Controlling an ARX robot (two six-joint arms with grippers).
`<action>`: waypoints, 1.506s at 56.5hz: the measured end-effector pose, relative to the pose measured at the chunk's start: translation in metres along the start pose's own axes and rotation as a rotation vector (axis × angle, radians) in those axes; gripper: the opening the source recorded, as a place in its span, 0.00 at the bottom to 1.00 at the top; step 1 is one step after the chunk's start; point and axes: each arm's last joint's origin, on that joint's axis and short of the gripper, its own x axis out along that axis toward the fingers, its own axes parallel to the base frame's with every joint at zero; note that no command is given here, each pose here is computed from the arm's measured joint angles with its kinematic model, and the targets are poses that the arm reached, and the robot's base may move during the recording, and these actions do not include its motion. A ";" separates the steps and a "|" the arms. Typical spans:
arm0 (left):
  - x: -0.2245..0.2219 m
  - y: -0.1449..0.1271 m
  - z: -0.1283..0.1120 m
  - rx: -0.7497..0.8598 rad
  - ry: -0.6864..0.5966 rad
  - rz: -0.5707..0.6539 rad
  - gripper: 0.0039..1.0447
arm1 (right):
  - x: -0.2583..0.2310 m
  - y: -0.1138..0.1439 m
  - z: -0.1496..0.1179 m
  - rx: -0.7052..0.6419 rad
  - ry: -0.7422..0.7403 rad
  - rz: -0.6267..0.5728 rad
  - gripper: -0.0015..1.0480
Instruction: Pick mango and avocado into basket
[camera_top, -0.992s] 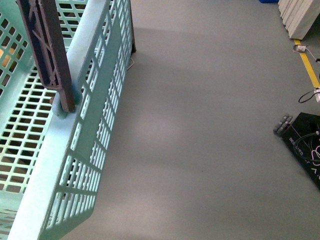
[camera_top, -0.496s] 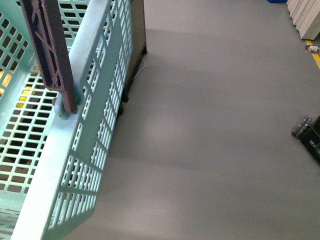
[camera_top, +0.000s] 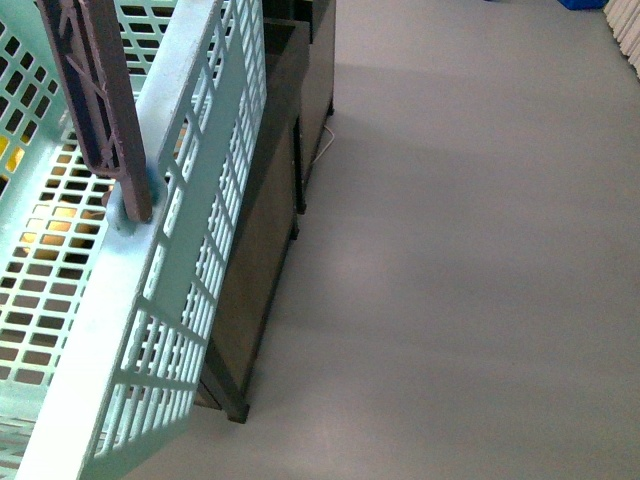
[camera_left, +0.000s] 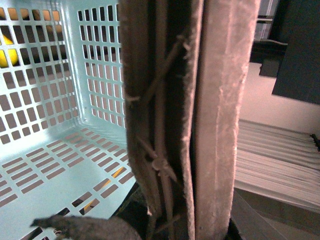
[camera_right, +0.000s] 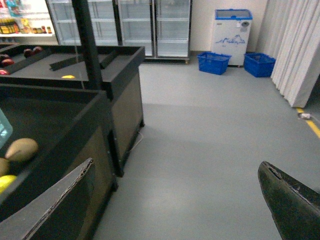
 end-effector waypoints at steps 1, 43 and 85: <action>0.000 0.000 0.000 0.000 0.000 0.000 0.17 | 0.000 0.000 0.000 0.000 0.000 -0.001 0.92; 0.000 0.000 0.000 0.000 0.003 0.000 0.17 | 0.000 0.000 0.000 0.000 -0.001 0.003 0.92; 0.000 0.000 0.000 0.000 0.001 0.000 0.17 | 0.000 0.000 0.000 0.000 -0.001 0.002 0.92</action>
